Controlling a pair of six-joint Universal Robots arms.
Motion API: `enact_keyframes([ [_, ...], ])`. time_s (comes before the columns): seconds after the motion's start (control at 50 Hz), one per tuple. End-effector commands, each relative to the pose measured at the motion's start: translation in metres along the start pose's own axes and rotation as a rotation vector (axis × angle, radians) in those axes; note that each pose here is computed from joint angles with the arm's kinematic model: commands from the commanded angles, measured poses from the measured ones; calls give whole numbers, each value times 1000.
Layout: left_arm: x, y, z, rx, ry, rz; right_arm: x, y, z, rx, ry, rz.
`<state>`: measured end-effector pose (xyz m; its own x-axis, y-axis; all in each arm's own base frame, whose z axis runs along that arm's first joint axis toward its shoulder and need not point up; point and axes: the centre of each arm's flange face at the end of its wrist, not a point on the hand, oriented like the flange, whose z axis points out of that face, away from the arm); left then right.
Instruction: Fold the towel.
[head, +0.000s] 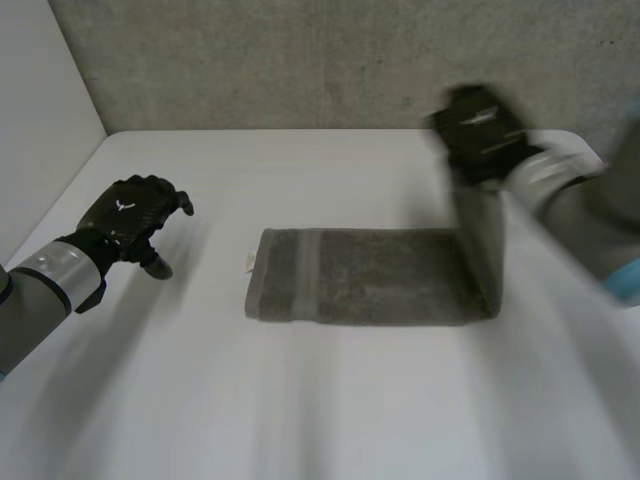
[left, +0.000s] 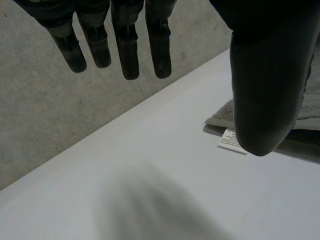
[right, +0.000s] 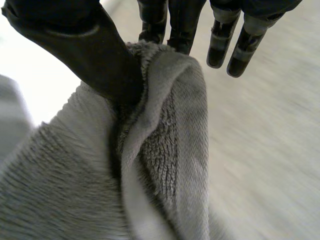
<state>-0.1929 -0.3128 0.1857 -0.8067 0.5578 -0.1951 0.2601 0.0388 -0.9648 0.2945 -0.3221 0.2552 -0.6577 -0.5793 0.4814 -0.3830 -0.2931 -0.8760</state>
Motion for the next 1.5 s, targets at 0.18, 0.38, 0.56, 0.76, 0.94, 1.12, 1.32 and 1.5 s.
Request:
enact_keyframes([
  [0.18, 7, -4, 1, 10, 15, 5, -196, 25, -11, -29, -356, -104],
  [0.38, 32, -44, 13, 126, 98, -99, -88, 16, -34, -119, -96, 42],
  [0.56, 84, -65, 15, 170, 251, -201, -56, 58, -69, -266, -35, 161],
  [0.76, 144, -29, 31, 104, 324, -202, -47, 99, -77, -219, -104, 211],
  [0.94, 141, -26, 32, 95, 300, -206, -54, 125, -69, -246, -127, 193],
  [1.12, 126, -35, 26, 109, 233, -211, -53, 139, -65, -284, -127, 174],
  [1.32, 98, -44, 20, 126, 134, -216, 0, 118, -93, -345, -20, 199],
  [1.5, 75, -46, 15, 133, 72, -221, 12, 46, -80, -180, -42, 38],
])
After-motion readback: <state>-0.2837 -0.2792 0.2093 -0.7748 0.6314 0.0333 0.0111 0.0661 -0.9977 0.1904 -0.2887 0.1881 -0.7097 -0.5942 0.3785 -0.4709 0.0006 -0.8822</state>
